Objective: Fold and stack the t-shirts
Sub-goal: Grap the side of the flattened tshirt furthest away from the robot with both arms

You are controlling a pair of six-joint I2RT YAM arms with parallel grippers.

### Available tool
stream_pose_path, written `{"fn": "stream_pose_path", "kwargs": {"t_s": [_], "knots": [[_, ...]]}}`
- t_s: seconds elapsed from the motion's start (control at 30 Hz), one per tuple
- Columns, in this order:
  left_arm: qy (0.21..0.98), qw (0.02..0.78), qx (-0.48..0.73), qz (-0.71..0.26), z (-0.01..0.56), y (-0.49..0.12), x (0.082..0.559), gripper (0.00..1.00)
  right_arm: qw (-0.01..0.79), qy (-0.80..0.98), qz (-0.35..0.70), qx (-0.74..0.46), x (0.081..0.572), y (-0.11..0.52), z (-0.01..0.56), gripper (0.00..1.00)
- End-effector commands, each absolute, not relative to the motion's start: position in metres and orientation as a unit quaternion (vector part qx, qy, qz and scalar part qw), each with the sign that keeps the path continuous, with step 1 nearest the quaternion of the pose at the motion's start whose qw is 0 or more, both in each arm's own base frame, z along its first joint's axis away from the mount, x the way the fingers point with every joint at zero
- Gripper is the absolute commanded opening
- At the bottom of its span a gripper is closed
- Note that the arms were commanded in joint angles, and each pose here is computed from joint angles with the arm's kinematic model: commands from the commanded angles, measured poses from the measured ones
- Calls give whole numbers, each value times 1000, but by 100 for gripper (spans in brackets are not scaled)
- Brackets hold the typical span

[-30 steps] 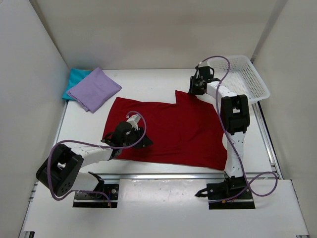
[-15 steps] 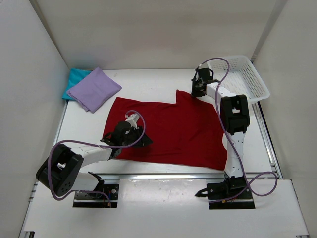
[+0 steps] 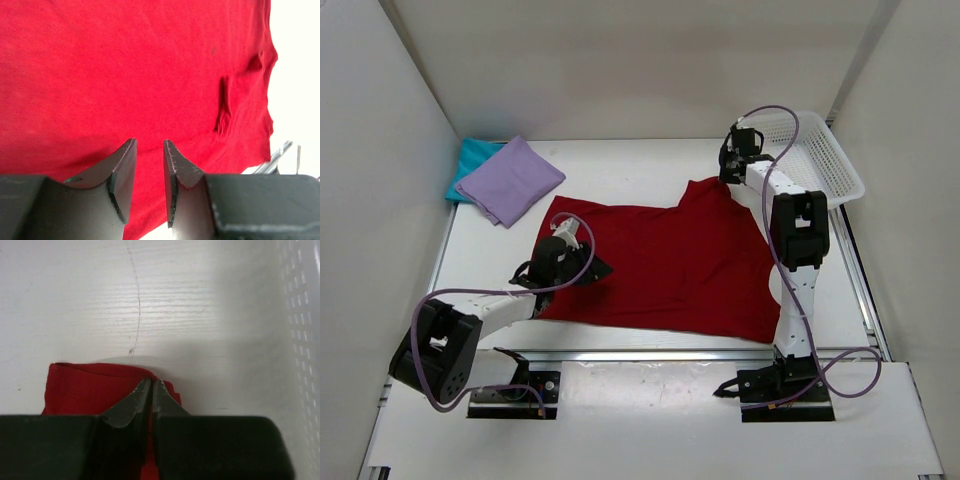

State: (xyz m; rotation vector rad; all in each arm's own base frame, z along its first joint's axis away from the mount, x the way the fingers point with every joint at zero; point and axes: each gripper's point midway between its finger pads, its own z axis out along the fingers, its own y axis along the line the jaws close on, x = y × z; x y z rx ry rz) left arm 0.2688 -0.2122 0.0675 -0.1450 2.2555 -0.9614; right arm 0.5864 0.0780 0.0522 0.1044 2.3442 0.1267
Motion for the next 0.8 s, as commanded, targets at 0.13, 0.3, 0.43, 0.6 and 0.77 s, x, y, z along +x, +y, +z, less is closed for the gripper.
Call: {"fn": "stream_pose_path", "kwargs": {"t_s": [0.13, 0.3, 0.43, 0.6, 0.77], "knots": [[838, 384, -139, -361, 83, -171, 300, 39, 463, 886, 25, 24, 629, 73, 124, 29], [820, 425, -183, -336, 99, -144, 329, 39, 460, 887, -4, 36, 618, 58, 132, 40], [809, 443, -220, -319, 106, -123, 359, 40, 424, 903, 54, 45, 588, 64, 122, 25], [803, 435, -260, -313, 102, -101, 399, 38, 436, 897, 59, 44, 586, 64, 112, 24], [818, 432, -271, -265, 96, -78, 452, 37, 387, 917, 70, 63, 601, 50, 79, 25]]}}
